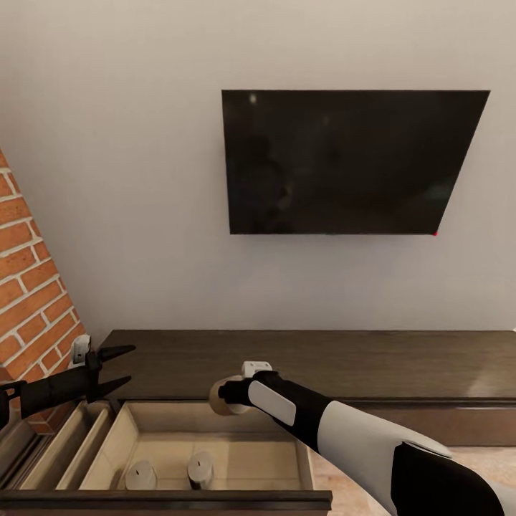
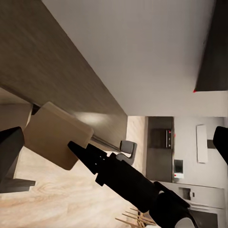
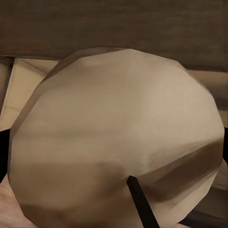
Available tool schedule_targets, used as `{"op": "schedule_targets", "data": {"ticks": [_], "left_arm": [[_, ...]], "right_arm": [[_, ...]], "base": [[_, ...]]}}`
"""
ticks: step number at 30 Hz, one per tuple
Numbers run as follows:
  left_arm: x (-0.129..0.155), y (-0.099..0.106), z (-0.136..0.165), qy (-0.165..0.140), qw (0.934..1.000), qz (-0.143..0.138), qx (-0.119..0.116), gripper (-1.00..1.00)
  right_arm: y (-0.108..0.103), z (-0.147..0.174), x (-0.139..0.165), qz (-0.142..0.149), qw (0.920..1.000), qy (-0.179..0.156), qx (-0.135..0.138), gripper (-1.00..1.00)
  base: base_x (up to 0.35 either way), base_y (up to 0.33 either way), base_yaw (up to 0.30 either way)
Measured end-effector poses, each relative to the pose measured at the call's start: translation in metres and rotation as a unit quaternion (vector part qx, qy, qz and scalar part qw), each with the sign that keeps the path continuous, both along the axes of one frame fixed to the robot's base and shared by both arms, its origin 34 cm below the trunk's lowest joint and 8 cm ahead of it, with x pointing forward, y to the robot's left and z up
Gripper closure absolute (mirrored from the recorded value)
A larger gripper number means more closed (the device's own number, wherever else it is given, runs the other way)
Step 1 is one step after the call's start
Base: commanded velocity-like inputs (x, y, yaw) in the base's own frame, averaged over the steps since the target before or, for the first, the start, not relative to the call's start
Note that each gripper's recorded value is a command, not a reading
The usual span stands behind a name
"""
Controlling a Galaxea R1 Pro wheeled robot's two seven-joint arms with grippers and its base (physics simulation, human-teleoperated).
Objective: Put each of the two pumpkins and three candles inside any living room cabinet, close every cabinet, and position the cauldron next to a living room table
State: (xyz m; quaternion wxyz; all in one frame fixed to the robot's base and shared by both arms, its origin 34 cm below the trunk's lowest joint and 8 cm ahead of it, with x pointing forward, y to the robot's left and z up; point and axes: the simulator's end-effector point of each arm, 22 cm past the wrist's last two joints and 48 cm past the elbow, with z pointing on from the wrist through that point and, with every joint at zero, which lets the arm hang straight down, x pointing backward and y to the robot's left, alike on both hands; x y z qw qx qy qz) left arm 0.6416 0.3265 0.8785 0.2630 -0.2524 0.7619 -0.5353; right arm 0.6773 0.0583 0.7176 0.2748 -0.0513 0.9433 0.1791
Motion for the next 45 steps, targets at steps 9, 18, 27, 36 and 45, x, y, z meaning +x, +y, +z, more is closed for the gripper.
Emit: {"op": "schedule_targets", "data": {"ticks": [9, 18, 27, 36, 45], "left_arm": [[0.0, 0.0, 0.002, -0.002, 1.0, -0.001, 0.0, -1.0], [-0.003, 0.009, -0.009, -0.005, 0.9999, 0.011, -0.003, -1.0], [-0.005, 0.01, -0.024, -0.007, 0.9999, 0.013, -0.007, -1.0], [-0.019, 0.001, -0.027, -0.017, 0.9993, 0.003, -0.034, -1.0], [-0.023, 0.0, -0.042, -0.02, 0.9992, -0.001, -0.034, -1.0]], "right_arm": [[-0.005, -0.009, -0.01, 0.013, 0.9994, 0.026, -0.017, 1.0], [-0.01, -0.025, -0.012, 0.013, 0.999, 0.029, -0.031, 1.0], [-0.013, -0.042, -0.012, 0.009, 0.999, 0.027, -0.034, 1.0], [-0.041, -0.066, -0.011, -0.025, 0.9952, 0.031, -0.089, 1.0], [-0.045, -0.083, -0.011, -0.036, 0.9945, 0.028, -0.094, 1.0]], "base": [[0.001, 0.0, 0.0], [0.0, 0.0, 0.0], [0.0, 0.0, 0.0], [0.0, 0.0, 0.0], [0.0, 0.0, 0.0]]}}
